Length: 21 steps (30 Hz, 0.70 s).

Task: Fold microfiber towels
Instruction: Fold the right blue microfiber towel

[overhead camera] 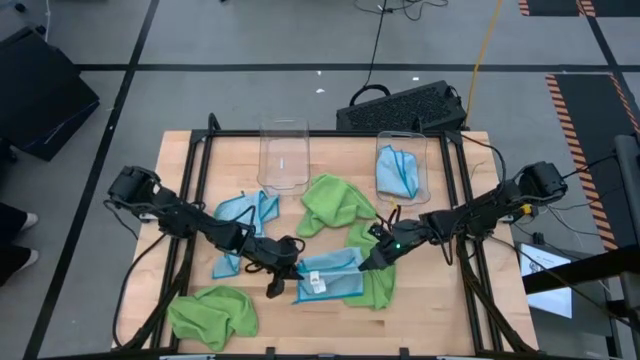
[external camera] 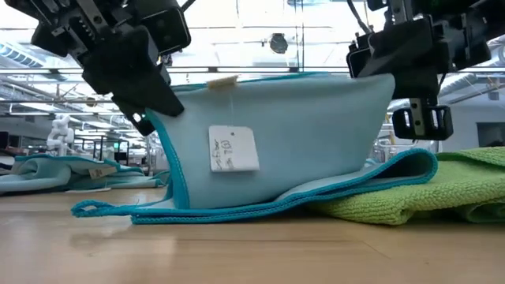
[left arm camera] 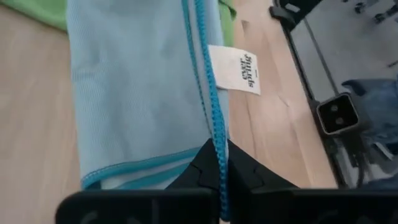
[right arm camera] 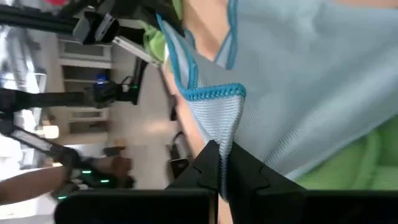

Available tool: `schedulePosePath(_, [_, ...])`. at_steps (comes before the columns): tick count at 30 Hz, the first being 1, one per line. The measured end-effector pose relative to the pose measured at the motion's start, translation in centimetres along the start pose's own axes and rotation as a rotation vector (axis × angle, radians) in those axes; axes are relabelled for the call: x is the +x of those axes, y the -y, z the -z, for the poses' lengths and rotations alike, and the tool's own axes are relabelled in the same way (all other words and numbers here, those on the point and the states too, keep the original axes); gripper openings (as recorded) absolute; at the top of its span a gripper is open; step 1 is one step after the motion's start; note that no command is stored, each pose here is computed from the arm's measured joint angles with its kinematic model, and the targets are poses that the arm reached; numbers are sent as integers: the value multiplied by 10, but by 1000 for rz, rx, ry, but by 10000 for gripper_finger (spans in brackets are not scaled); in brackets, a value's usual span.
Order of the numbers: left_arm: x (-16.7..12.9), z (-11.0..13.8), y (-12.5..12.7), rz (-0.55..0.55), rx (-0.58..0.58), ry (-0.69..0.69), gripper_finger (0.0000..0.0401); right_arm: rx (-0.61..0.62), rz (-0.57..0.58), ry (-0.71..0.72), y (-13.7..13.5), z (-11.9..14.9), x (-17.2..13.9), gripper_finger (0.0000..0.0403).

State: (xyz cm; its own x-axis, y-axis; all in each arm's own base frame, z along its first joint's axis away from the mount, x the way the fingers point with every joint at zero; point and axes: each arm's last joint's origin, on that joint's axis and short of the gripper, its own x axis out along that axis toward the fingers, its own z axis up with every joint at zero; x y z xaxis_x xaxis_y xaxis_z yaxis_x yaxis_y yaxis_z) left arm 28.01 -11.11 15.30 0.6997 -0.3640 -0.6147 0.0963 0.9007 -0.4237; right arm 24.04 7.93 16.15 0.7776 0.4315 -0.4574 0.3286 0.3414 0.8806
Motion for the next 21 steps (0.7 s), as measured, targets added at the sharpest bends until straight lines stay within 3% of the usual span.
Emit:
schedulePosePath(6, [-9,-6,-5,-106,4,45,3,-73,57,131,3,-1,0,6])
schedulePosePath(15, [-55,-28,-10,-346,-3,220,5,-108,55,314,1,-16,-3,6])
schedulePosePath(21, [-78,-35,-16,-381,16,250,5,-140,37,377,0,-31,-7,6])
